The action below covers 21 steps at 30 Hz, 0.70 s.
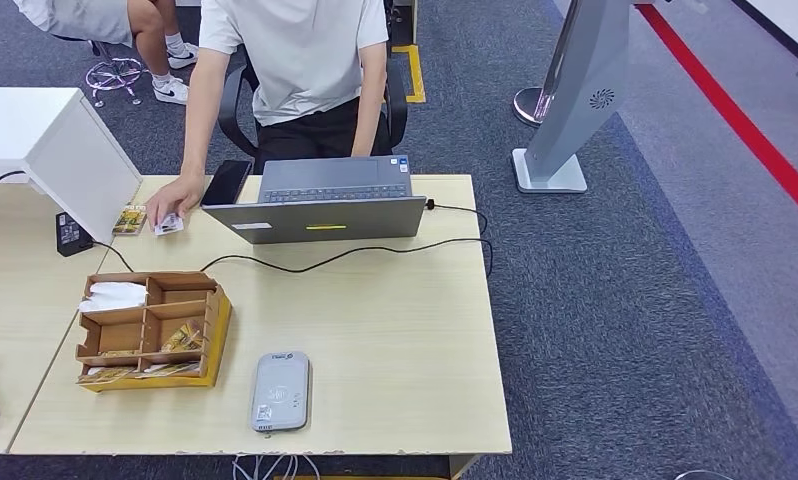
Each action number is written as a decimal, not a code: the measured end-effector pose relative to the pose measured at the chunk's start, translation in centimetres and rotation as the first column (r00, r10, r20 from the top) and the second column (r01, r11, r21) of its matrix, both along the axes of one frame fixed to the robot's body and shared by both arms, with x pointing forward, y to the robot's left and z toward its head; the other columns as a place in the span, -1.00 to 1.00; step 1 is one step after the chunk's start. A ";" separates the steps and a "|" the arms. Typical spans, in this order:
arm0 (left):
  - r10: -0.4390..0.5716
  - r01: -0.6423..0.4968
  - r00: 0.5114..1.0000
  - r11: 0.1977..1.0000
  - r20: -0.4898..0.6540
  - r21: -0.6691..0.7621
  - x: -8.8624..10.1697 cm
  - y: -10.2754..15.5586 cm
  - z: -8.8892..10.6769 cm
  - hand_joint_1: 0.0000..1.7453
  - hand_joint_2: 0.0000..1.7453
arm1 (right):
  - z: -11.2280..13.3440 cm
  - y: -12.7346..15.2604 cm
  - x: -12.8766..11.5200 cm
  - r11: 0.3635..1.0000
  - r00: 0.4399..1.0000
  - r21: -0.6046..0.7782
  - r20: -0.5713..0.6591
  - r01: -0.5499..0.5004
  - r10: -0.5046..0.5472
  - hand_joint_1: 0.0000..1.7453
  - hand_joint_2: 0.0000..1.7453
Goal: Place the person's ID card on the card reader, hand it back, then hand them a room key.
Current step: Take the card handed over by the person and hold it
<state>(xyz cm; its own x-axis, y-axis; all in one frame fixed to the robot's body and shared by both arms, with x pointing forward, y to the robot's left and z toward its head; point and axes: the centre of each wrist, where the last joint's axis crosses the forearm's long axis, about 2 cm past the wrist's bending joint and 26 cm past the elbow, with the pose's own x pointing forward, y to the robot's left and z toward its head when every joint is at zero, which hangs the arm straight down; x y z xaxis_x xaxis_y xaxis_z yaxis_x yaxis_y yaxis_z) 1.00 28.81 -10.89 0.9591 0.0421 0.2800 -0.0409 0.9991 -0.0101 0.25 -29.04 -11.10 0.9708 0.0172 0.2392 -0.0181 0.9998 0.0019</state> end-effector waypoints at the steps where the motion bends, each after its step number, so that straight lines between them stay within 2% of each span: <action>1: -0.001 0.001 1.000 1.000 0.000 0.000 0.0 0.0 0.0 -1.00 0.50 | 0.0 0.0 0.0 1.000 1.000 0.000 0.000 0.000 0.000 -1.00 0.50; 2: -0.002 0.002 1.000 1.000 0.000 0.000 0.0 0.0 0.0 -1.00 1.00 | 0.0 0.0 0.0 1.000 1.000 0.000 0.000 0.000 0.000 -1.00 1.00; 10: 0.056 -0.056 0.998 0.998 0.020 -0.027 0.4 1.4 0.0 -1.00 1.00 | 0.0 -0.3 0.6 1.000 0.999 -0.001 0.037 0.027 -0.027 -1.00 1.00; 21: 0.257 -0.247 0.963 0.962 0.085 -0.117 0.5 3.6 -0.1 -1.00 1.00 | -0.1 -0.8 1.4 0.996 0.989 -0.003 0.118 0.093 -0.092 -1.00 1.00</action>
